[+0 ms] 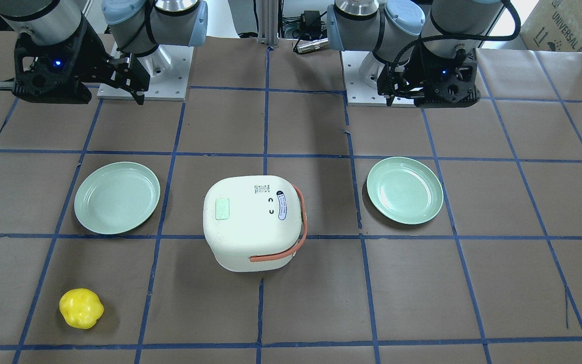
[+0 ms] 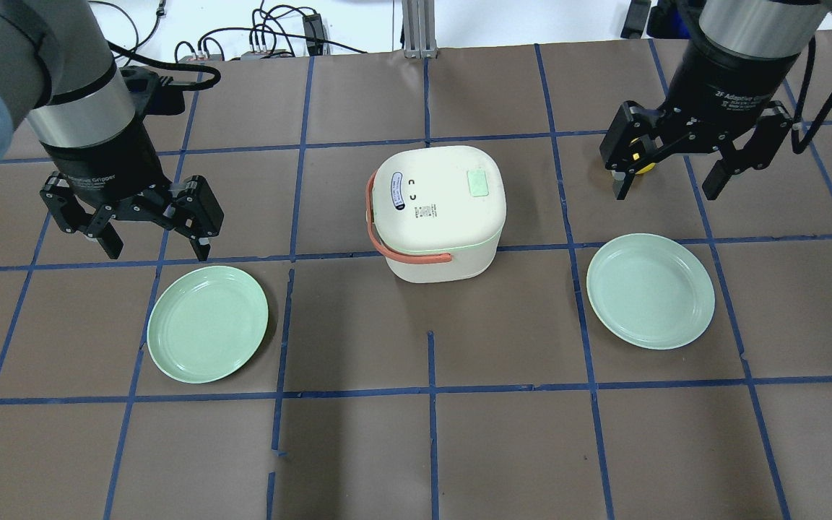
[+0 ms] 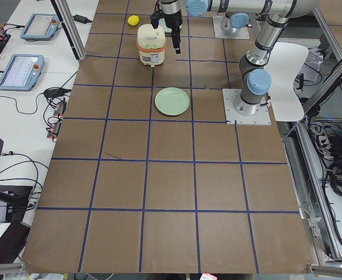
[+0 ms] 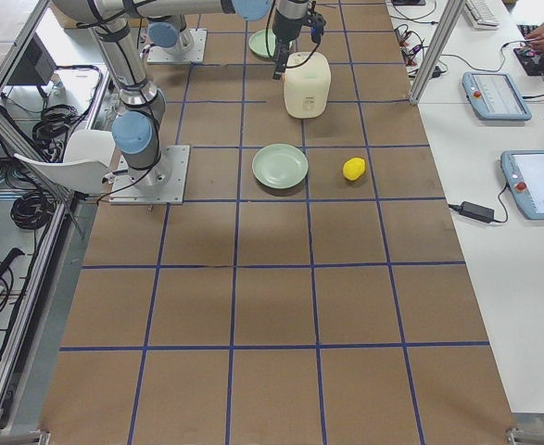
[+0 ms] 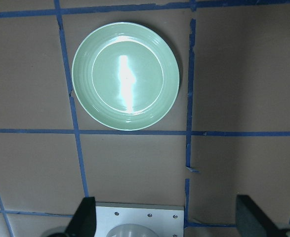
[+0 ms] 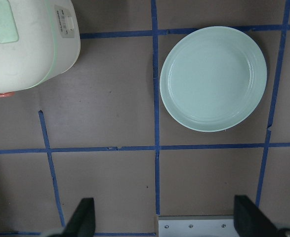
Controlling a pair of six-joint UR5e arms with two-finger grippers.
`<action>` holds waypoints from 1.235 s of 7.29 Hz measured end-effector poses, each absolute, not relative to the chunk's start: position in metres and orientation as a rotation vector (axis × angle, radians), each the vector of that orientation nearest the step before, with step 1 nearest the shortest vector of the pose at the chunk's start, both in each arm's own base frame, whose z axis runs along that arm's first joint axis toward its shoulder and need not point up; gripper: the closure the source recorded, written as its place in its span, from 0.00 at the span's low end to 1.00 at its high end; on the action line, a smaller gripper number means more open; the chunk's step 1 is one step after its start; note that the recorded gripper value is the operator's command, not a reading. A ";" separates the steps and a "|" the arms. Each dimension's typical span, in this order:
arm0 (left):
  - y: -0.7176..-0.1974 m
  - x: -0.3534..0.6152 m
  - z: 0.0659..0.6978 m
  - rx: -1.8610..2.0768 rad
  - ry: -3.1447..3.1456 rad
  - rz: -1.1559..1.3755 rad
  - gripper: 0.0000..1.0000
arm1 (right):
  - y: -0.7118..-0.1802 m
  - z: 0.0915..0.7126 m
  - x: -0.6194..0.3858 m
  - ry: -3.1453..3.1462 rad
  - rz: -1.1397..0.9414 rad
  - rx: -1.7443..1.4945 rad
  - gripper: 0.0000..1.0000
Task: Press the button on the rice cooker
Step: 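Move the right gripper over the rice cooker's green lid button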
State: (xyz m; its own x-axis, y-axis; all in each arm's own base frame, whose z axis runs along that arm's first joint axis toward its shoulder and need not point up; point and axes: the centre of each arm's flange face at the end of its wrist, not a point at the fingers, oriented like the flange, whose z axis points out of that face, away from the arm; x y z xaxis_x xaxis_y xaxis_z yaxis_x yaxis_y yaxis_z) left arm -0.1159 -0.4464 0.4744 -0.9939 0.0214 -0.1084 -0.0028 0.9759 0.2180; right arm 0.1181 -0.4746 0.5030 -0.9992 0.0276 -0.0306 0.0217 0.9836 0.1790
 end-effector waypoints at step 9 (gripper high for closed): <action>-0.446 -0.116 0.474 0.014 3.014 0.333 0.00 | -0.514 0.477 0.189 3.061 0.091 0.055 0.12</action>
State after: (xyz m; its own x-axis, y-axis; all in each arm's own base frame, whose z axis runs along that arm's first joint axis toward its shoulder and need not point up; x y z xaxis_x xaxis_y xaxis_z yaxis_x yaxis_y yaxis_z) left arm -0.1160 -0.4463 0.4744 -0.9940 0.0212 -0.1071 -0.0027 0.9759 0.2181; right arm 0.1888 -0.5143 0.4770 -0.9963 0.0379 -0.0771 0.0332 0.9976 0.0609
